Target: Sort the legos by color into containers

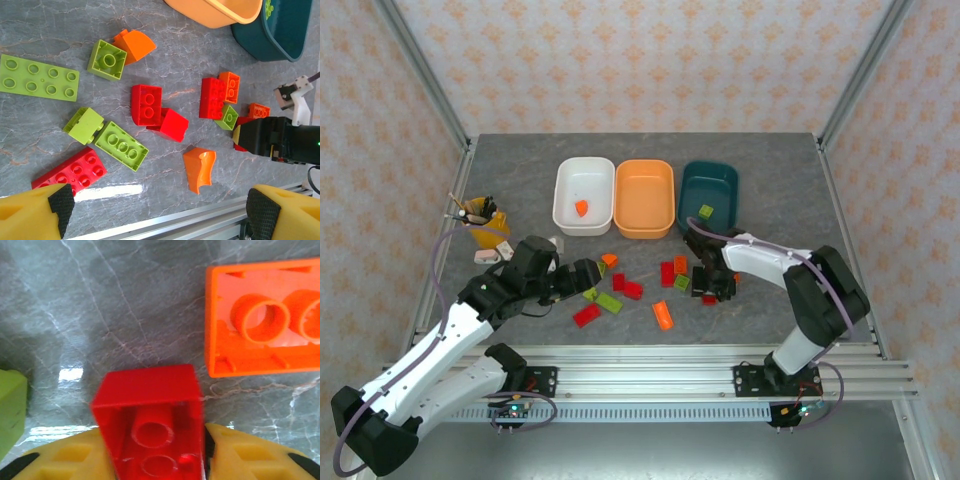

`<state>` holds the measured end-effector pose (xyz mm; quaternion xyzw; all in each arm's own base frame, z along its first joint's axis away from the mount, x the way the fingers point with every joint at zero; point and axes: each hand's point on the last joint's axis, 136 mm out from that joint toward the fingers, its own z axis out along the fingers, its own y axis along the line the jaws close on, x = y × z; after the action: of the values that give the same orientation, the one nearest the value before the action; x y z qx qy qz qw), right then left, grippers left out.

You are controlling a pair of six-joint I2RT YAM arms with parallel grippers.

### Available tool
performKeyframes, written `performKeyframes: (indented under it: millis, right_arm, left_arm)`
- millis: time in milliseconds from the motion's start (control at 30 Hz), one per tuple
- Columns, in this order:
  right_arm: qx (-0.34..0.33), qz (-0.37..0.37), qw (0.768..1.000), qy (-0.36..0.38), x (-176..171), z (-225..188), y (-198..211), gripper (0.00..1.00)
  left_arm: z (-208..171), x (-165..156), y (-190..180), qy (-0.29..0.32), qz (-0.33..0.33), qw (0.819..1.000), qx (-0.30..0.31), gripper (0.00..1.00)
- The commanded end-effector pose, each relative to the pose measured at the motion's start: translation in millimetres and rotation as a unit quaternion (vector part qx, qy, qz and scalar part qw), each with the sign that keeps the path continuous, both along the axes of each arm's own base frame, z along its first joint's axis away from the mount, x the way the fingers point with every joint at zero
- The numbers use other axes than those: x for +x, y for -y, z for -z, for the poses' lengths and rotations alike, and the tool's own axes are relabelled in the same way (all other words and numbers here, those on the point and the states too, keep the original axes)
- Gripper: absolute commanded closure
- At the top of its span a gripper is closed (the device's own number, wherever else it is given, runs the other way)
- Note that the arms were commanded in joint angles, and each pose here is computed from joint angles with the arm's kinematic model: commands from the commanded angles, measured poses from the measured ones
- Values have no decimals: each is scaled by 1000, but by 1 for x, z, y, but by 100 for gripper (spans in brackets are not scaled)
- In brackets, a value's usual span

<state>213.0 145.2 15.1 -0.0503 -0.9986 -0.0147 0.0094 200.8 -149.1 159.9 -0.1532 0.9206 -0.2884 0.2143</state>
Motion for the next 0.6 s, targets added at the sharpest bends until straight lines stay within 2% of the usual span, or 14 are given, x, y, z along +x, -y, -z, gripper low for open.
performKeyframes:
  millis: [0,133,267,400,567]
  right_arm:
    - [-13,-4,1000,12,9,-1,3,61]
    - [-19,-14,998,50,18,-25,1,72]
    - [1,-37,993,109,37,-79,-22,73]
    - [37,-49,987,145,75,-121,-64,73]
    - [51,-58,984,163,134,-134,-112,73]
  left_arm:
    - [-5,1,4,8,-2,1000,-15,8]
    - [-12,5,1,15,-17,1000,-14,8]
    - [-36,21,-6,39,-51,998,-4,5]
    - [-56,53,-9,30,-82,996,-9,4]
    - [-75,105,-22,30,-107,994,4,4]
